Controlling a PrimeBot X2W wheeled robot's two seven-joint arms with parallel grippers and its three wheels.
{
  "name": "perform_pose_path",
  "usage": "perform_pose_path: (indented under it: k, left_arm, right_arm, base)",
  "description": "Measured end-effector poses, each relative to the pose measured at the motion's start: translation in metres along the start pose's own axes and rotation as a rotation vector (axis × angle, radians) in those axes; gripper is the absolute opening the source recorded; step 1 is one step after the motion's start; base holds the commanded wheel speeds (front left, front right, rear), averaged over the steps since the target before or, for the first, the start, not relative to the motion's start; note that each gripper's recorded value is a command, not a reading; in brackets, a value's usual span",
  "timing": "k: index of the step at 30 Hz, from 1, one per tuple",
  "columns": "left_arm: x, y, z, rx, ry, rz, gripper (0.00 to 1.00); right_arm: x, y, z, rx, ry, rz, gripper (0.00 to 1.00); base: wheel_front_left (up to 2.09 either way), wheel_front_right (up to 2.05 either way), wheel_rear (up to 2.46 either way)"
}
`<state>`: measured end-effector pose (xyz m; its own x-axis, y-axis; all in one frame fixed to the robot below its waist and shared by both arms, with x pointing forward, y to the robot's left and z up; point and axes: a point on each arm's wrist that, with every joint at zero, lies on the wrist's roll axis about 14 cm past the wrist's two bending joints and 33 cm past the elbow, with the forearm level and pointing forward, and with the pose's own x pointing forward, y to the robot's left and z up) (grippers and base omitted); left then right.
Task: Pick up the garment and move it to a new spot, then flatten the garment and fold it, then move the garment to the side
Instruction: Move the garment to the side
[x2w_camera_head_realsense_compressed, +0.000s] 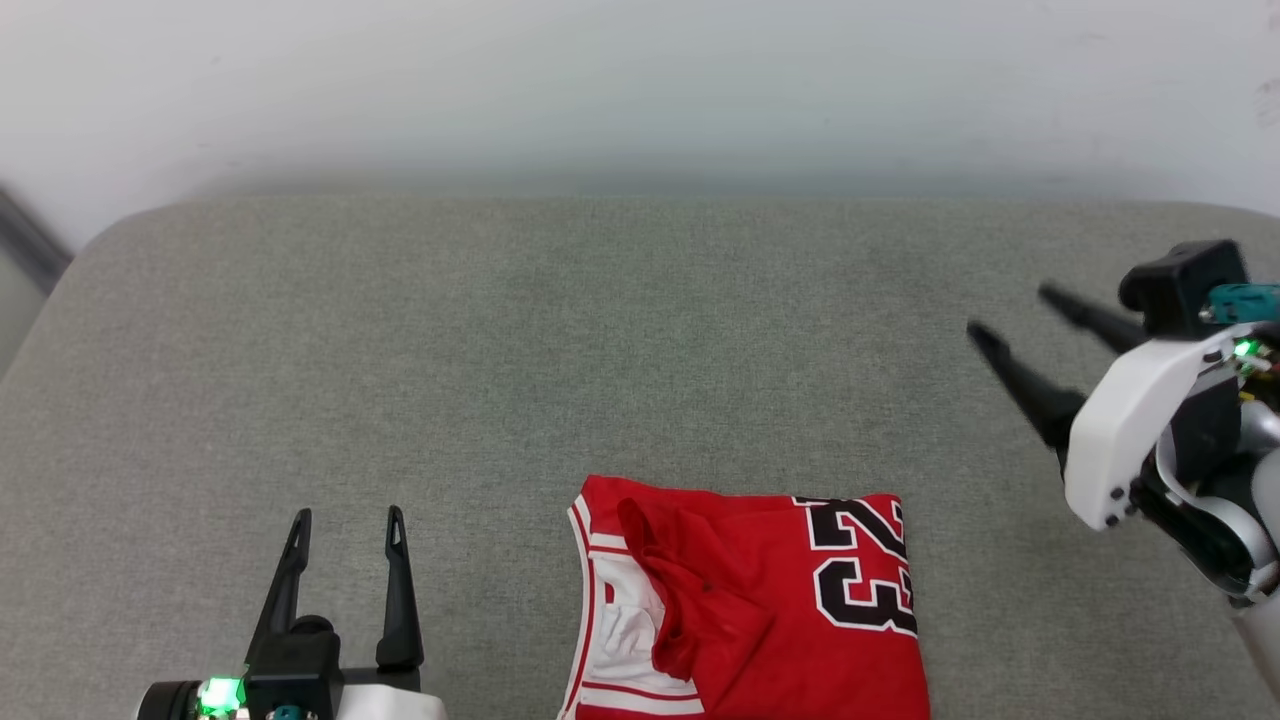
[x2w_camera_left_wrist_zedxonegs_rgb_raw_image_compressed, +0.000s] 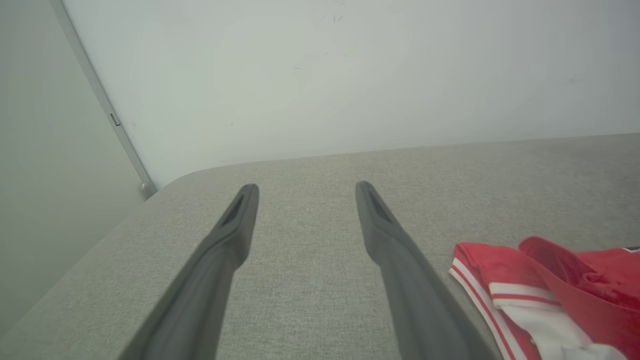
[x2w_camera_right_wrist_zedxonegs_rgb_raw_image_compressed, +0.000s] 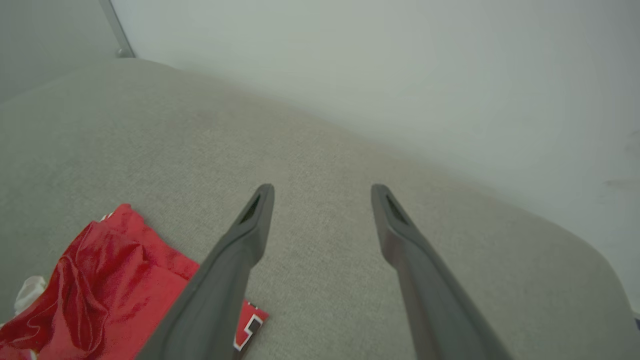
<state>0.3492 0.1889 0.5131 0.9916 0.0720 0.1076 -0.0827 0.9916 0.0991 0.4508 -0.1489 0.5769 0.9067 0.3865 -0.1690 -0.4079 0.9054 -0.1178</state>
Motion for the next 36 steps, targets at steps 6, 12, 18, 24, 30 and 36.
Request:
perform_pose_path:
  k: [6, 12, 18, 24, 30, 36]
  left_arm:
    - [0.005, 0.001, -0.002, 0.005, 0.004, 0.003, 1.00]
    - [0.014, 0.000, -0.003, 0.005, 0.003, 0.002, 1.00]
    - [0.023, 0.002, -0.007, 0.011, 0.011, 0.007, 1.00]
    - [0.028, 0.006, -0.016, 0.018, 0.036, 0.018, 1.00]
    - [0.030, 0.012, -0.020, 0.023, 0.047, 0.040, 1.00]
    - [0.027, 0.015, -0.019, 0.020, 0.048, 0.055, 1.00]
  right_arm:
    - [-0.018, 0.014, -0.085, 0.224, 0.456, 0.132, 1.00]
    - [-0.039, 0.041, -0.139, 0.420, 0.686, 0.241, 1.00]
    - [-0.037, 0.074, -0.169, 0.554, 0.765, 0.312, 1.00]
    - [-0.033, 0.111, -0.200, 0.592, 0.864, 0.381, 1.00]
    - [-0.025, 0.127, -0.218, 0.515, 0.903, 0.420, 1.00]
    - [-0.018, 0.128, -0.217, 0.443, 0.846, 0.414, 0.00]
  base:
    - [0.00, 0.00, 0.00]
    - [0.00, 0.00, 0.00]
    - [0.00, 0.00, 0.00]
    - [0.00, 0.00, 0.00]
    - [0.00, 0.00, 0.00]
    - [0.00, 0.00, 0.00]
